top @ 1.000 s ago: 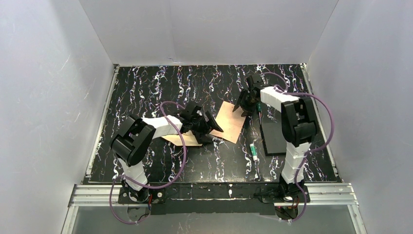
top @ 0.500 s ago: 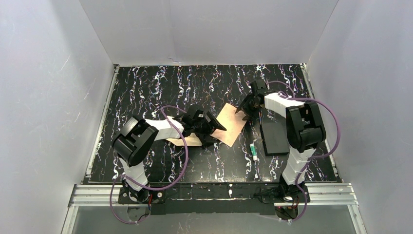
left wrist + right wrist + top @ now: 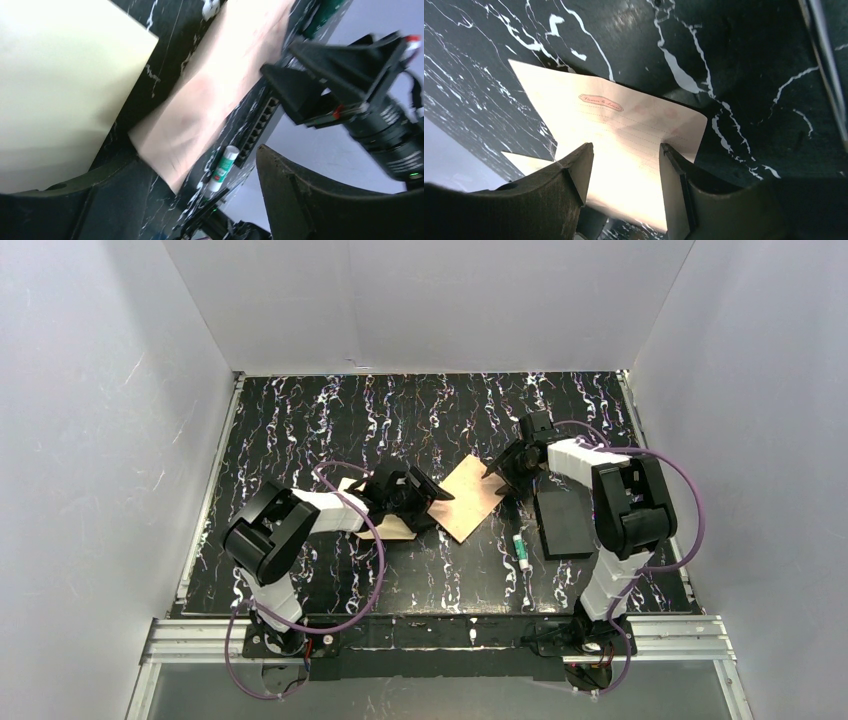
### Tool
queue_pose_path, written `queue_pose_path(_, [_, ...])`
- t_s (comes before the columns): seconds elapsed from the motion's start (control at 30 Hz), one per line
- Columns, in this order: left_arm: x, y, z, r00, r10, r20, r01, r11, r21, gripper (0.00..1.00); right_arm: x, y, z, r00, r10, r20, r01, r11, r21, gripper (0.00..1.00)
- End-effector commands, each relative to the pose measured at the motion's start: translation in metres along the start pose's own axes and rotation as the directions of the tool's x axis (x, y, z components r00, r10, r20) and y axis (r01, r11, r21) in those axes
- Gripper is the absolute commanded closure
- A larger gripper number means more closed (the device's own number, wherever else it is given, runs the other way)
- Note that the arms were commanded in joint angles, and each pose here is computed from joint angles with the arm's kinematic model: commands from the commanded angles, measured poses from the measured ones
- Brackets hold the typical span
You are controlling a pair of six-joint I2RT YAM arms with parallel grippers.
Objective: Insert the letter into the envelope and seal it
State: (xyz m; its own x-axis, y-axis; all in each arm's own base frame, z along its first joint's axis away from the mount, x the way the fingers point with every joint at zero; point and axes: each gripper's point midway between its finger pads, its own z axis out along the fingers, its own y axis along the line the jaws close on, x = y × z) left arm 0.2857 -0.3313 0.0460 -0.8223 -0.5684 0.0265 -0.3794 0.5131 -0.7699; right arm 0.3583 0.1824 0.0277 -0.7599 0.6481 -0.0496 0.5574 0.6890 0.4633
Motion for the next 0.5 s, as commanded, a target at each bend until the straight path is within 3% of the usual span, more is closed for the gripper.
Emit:
queue_pose_path(0.0, [-0.013,-0.033,-0.010,0.998,-0.054,0.032,0.050,0.993,0.102,0.28,0.045,-0.070,0.014,0.988,0.084,-0.132,-0.054,0.974,0.218,0.39])
queue_pose_path(0.17, [-0.017,-0.042,-0.007,0.999,-0.038,0.037,0.032,0.986,0.165,0.28,0.045,-0.065,0.009,0.985,0.101,-0.139,-0.073,0.978,0.193,0.39])
queue_pose_path(0.3, [-0.021,-0.045,-0.015,0.997,0.020,0.076,-0.034,0.981,0.189,0.35,0.049,-0.064,0.005,0.982,0.103,-0.157,-0.073,0.980,0.183,0.39])
queue_pose_path(0.37, [-0.019,-0.050,-0.015,0.997,0.045,0.064,-0.057,0.978,0.200,0.45,0.051,-0.065,0.003,0.981,0.099,-0.164,-0.069,0.981,0.181,0.39])
queue_pose_path(0.47, [-0.014,-0.052,-0.014,0.995,0.093,0.040,-0.099,0.973,0.208,0.74,0.047,-0.060,-0.001,0.986,0.072,-0.153,-0.046,0.985,0.164,0.39])
